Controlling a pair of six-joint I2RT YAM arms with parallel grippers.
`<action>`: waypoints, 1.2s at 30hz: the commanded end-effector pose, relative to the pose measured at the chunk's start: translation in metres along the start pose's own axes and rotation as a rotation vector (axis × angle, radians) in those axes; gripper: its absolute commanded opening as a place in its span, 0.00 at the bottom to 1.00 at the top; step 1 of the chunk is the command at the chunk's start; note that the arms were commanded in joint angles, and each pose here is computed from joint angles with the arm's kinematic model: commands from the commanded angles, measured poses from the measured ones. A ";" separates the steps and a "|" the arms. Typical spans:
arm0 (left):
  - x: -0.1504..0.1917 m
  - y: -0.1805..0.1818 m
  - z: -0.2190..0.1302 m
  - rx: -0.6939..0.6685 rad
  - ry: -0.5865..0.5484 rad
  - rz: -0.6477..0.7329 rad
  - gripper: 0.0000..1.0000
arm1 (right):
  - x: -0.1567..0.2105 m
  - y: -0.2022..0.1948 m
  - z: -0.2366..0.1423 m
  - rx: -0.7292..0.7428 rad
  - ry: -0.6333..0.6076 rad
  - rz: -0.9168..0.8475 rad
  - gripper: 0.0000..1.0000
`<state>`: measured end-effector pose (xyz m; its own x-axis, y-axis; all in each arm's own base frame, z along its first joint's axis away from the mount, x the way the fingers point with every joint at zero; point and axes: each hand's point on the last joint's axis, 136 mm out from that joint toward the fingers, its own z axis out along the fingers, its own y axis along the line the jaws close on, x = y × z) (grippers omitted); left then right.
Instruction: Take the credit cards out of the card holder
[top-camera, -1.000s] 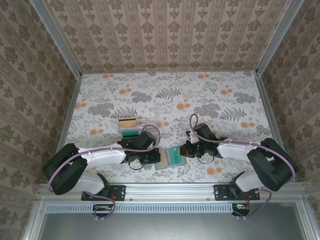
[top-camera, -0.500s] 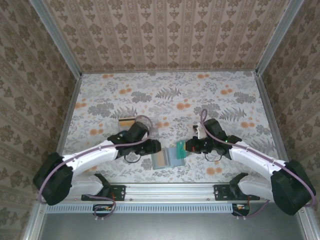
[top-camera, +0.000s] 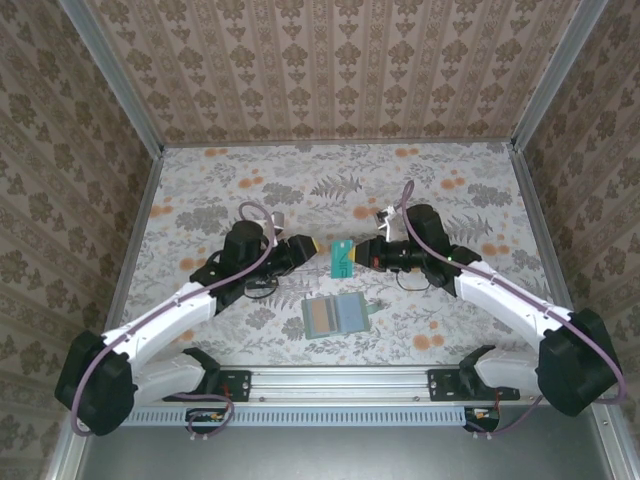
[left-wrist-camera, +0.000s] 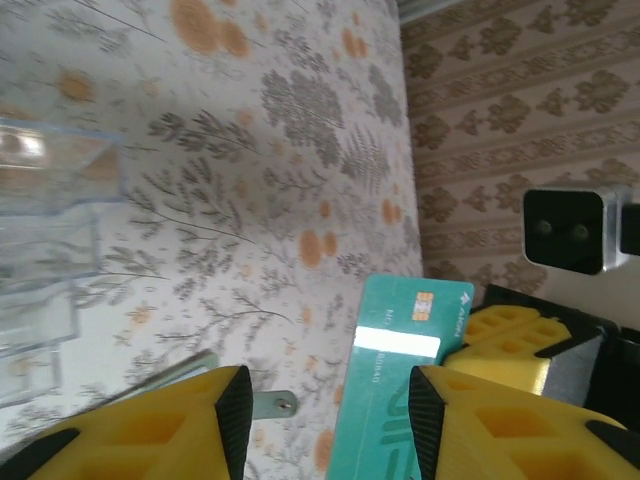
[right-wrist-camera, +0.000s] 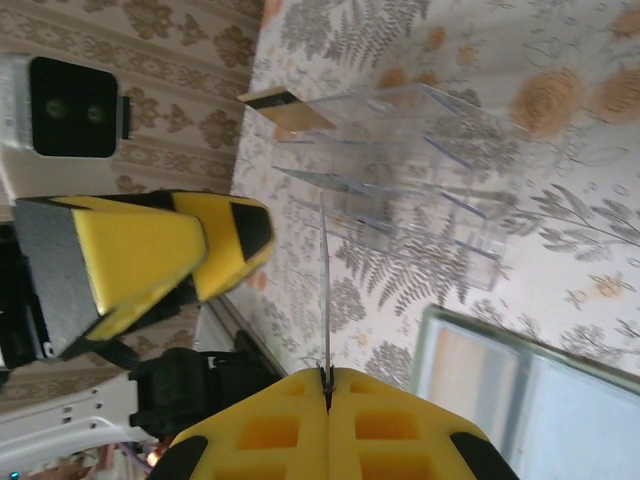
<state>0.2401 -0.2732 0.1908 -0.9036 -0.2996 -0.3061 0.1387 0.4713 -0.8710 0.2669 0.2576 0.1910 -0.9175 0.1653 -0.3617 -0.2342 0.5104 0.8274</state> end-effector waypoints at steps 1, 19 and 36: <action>0.000 -0.031 0.004 0.140 0.046 0.003 0.46 | -0.014 0.027 0.000 -0.104 -0.013 -0.006 0.00; 0.012 -0.050 0.005 0.223 0.128 0.032 0.26 | -0.014 0.022 0.009 -0.133 -0.006 0.025 0.00; 0.011 -0.024 0.003 0.130 0.094 -0.004 0.39 | -0.009 0.022 0.008 -0.153 -0.006 0.034 0.00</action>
<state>0.2289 -0.2930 0.2024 -0.9428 -0.2149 -0.2547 0.1654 0.3617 -0.9175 0.2760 0.2717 0.2042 -0.9265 0.1932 -0.3229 -0.2273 0.3965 0.8894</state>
